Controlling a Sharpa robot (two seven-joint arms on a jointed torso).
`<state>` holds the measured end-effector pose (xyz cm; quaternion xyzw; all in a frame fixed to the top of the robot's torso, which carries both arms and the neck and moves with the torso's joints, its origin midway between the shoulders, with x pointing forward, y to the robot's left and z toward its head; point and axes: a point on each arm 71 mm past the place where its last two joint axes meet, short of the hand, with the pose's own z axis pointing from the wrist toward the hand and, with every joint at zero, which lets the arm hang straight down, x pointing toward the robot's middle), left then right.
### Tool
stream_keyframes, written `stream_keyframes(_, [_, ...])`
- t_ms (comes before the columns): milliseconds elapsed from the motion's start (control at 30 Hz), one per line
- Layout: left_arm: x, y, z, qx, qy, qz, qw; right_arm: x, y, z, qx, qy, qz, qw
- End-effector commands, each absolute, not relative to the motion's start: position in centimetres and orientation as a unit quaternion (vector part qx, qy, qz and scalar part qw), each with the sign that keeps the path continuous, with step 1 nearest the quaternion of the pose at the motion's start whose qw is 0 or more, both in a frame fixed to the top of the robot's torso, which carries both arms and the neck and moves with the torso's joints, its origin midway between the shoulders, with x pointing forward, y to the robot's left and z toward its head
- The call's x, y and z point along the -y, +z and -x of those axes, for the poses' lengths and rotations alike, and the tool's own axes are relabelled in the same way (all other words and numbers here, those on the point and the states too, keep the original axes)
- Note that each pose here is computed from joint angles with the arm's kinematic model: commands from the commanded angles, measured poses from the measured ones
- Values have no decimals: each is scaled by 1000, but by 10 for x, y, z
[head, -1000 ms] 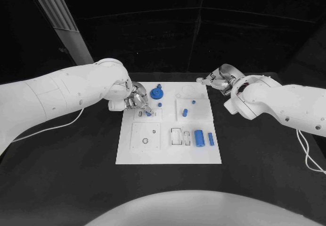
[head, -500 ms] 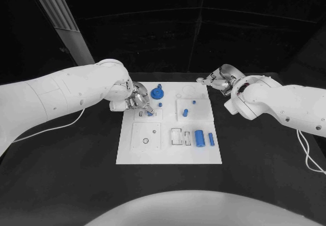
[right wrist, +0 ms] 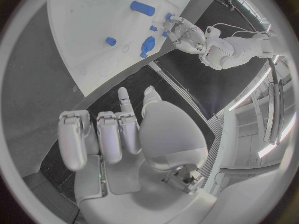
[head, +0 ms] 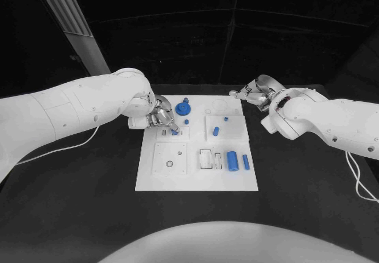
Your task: Assemble the parts on the task board
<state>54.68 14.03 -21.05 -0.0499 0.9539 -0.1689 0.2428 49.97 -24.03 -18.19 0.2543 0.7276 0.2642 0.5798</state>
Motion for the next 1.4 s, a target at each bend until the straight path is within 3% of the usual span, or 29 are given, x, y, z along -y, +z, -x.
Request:
stream_keyframes(33, [-146, -220, -542, -964, -140, 43, 224, 240, -181, -500, -728, 265, -251, 580])
stream_keyframes(500, [-146, -219, -541, -958, -155, 45, 236, 241, -181, -500, -728, 264, -252, 580])
stream_keyframes(1400, [-147, -190, -545, -941, -177, 40, 285, 241, -182, -500, -729, 263, -252, 579])
